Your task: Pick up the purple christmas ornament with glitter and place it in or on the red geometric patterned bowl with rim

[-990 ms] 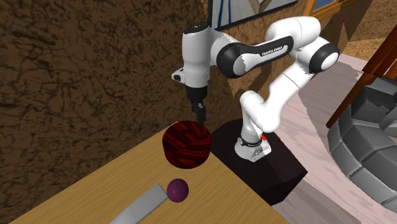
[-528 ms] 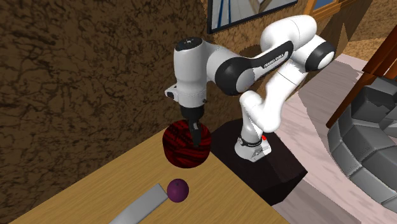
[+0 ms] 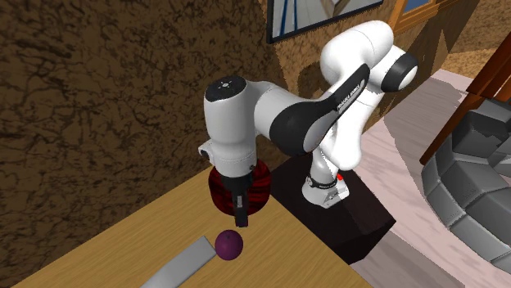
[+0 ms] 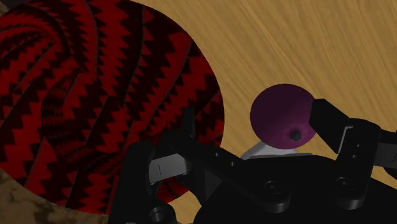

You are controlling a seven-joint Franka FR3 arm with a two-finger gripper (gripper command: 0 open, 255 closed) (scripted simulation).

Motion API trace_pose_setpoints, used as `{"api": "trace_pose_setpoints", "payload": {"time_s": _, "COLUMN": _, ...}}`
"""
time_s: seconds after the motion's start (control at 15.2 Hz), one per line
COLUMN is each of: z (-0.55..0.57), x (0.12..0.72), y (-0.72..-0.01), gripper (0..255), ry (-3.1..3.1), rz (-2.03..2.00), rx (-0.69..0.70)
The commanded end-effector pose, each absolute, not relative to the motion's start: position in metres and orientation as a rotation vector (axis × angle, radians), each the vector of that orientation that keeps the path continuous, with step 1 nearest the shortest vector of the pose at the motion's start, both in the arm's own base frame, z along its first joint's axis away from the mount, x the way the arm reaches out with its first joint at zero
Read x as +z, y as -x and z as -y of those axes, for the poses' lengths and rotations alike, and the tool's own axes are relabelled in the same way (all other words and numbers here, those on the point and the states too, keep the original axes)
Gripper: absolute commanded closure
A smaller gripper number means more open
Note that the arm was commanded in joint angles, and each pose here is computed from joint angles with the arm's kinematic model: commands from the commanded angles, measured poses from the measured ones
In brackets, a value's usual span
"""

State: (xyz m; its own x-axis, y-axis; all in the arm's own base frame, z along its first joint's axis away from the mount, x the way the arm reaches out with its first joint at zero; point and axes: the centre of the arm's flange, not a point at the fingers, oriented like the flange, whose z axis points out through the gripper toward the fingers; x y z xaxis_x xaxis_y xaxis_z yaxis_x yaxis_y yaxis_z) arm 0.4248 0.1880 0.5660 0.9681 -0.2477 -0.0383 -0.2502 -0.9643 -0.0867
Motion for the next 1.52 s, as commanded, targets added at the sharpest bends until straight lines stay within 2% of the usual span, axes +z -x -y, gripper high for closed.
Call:
{"api": "trace_pose_setpoints", "payload": {"time_s": 0.0, "z": -0.211, "x": 0.562, "y": -0.442, "gripper": 0, "ry": 3.018, "rz": -0.421, "rx": 0.051}}
{"api": "trace_pose_setpoints", "payload": {"time_s": 0.2, "z": -0.237, "x": 0.559, "y": -0.462, "gripper": 0, "ry": 3.011, "rz": -0.461, "rx": 0.063}}
{"api": "trace_pose_setpoints", "payload": {"time_s": 0.73, "z": -0.241, "x": 0.520, "y": -0.460, "gripper": 0, "ry": 3.011, "rz": -0.461, "rx": 0.063}}
{"api": "trace_pose_setpoints", "payload": {"time_s": 1.19, "z": -0.241, "x": 0.520, "y": -0.461, "gripper": 0, "ry": 3.011, "rz": -0.461, "rx": 0.063}}
{"api": "trace_pose_setpoints", "payload": {"time_s": 1.25, "z": -0.241, "x": 0.520, "y": -0.461, "gripper": 255, "ry": 3.011, "rz": -0.461, "rx": 0.063}}
{"api": "trace_pose_setpoints", "payload": {"time_s": 1.45, "z": -0.242, "x": 0.519, "y": -0.458, "gripper": 255, "ry": 3.011, "rz": -0.461, "rx": 0.063}}
